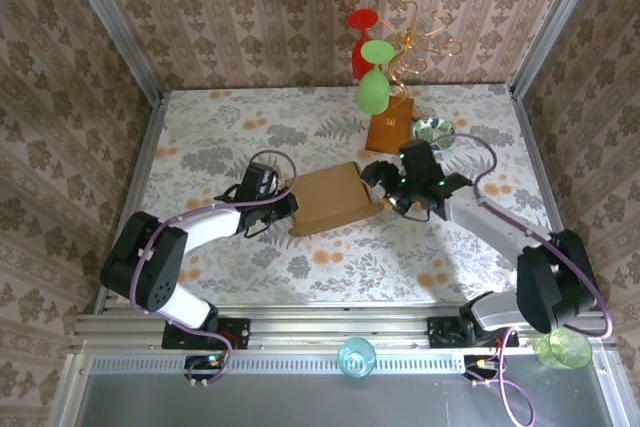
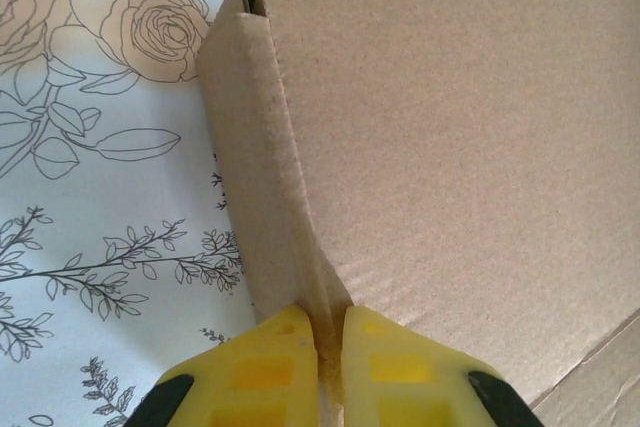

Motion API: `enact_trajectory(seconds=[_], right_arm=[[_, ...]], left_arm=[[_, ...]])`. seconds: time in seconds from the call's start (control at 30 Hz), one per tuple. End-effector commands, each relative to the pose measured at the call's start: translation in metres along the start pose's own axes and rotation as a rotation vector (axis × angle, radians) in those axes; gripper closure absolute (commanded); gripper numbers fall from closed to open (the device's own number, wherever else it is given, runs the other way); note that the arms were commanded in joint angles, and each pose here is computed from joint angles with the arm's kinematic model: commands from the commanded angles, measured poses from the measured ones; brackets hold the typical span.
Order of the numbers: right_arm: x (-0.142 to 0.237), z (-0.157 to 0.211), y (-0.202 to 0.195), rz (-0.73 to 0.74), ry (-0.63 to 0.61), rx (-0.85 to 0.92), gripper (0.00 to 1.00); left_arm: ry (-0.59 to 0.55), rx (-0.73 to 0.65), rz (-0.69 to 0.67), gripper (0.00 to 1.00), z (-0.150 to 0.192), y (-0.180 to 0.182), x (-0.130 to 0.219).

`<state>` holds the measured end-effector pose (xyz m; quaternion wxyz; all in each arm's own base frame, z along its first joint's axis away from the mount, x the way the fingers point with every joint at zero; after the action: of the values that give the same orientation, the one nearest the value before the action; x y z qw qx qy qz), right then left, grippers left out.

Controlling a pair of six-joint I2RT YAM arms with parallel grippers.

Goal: Fold the paper box

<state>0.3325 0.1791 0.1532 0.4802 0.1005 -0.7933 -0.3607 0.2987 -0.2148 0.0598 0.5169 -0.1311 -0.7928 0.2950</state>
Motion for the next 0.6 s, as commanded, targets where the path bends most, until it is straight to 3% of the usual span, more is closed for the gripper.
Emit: enact_trajectory(seconds=[0.0, 0.17, 0.33, 0.57], right_arm=[[-0.001, 0.008, -0.011, -0.04, 0.161, 0.233, 0.17], [-0.032, 0.008, -0.032, -0.047, 0.301, 0.289, 0.14], [-0.058, 0.009, -0.044, -0.057, 0.357, 0.3, 0.13], [-0.09, 0.022, -0.042, -0.219, 0.457, 0.257, 0.13]], left_arm=[[0.143, -0.012, -0.184, 0.95, 0.04, 0.048, -0.003], [0.156, -0.031, -0.193, 0.95, 0.043, 0.052, -0.003], [0.156, -0.027, -0.191, 0.96, 0.044, 0.058, -0.002], [0.159, -0.004, -0.173, 0.98, 0.046, 0.068, 0.0]])
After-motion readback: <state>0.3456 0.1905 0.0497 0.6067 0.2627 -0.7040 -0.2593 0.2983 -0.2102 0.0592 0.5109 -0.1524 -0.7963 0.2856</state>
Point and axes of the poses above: each hand's point on the last joint's axis, 136 mm out from that joint toward the fingers, its own x axis back along the fingers, its own y axis along the line the jaws close on, z = x × y, the point moved 1 cm from there along x, back along the fingers, and after that the axes turned 7 degrees about x, right-handed, at the moved point
